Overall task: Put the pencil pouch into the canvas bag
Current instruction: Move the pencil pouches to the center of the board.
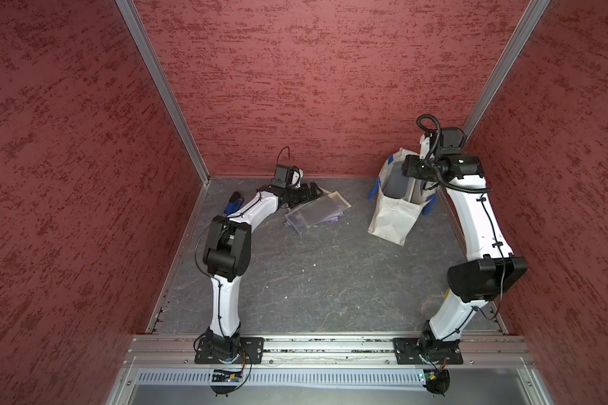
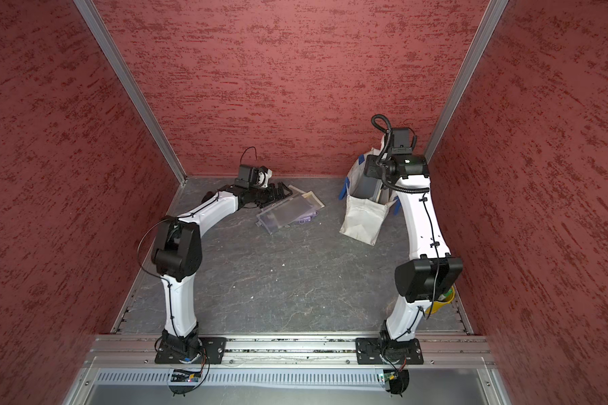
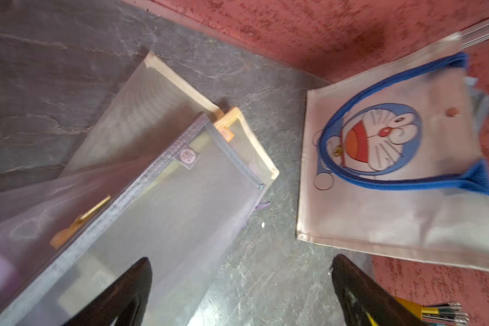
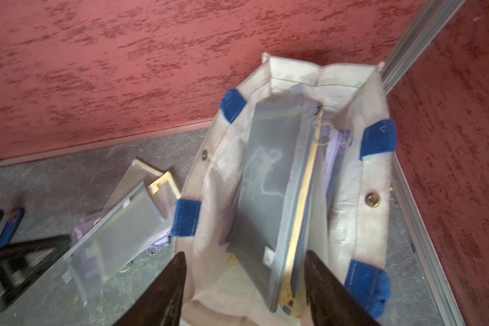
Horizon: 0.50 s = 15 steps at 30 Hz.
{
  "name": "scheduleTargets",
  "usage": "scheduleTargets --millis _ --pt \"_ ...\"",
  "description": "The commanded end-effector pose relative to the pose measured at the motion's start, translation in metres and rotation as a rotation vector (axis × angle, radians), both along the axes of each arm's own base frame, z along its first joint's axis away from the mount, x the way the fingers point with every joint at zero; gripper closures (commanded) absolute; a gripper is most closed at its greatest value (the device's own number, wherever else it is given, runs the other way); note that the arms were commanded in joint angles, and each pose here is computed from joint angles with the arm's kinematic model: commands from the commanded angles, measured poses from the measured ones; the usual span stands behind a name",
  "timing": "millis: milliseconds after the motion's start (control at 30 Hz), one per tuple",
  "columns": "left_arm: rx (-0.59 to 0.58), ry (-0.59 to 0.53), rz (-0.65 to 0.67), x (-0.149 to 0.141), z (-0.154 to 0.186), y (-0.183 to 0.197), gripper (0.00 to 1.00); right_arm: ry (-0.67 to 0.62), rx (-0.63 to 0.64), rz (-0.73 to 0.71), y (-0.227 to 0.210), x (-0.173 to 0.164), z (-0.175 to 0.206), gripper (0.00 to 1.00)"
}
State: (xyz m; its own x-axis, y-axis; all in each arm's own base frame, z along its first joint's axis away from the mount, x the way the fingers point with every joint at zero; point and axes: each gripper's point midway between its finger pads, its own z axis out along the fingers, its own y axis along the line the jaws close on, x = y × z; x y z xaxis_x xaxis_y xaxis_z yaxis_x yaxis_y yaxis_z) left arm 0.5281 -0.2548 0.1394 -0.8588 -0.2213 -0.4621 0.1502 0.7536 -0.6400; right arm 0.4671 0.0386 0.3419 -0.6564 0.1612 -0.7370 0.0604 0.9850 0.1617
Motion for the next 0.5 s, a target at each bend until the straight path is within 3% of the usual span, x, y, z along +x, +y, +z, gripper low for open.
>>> scheduleTargets --millis 0,233,467 --pt "0.039 0.012 0.004 0.021 -0.013 -0.002 0.00 -0.029 0.014 0.102 0.038 -0.016 0.005 0.31" --pt "0.071 0.101 0.012 0.029 -0.072 -0.014 0.02 -0.023 0.108 0.231 0.099 -0.039 -0.014 0.28" --pt "0.096 0.193 0.012 -0.011 -0.109 -0.017 0.03 0.015 0.152 0.298 0.129 -0.054 -0.033 0.28"
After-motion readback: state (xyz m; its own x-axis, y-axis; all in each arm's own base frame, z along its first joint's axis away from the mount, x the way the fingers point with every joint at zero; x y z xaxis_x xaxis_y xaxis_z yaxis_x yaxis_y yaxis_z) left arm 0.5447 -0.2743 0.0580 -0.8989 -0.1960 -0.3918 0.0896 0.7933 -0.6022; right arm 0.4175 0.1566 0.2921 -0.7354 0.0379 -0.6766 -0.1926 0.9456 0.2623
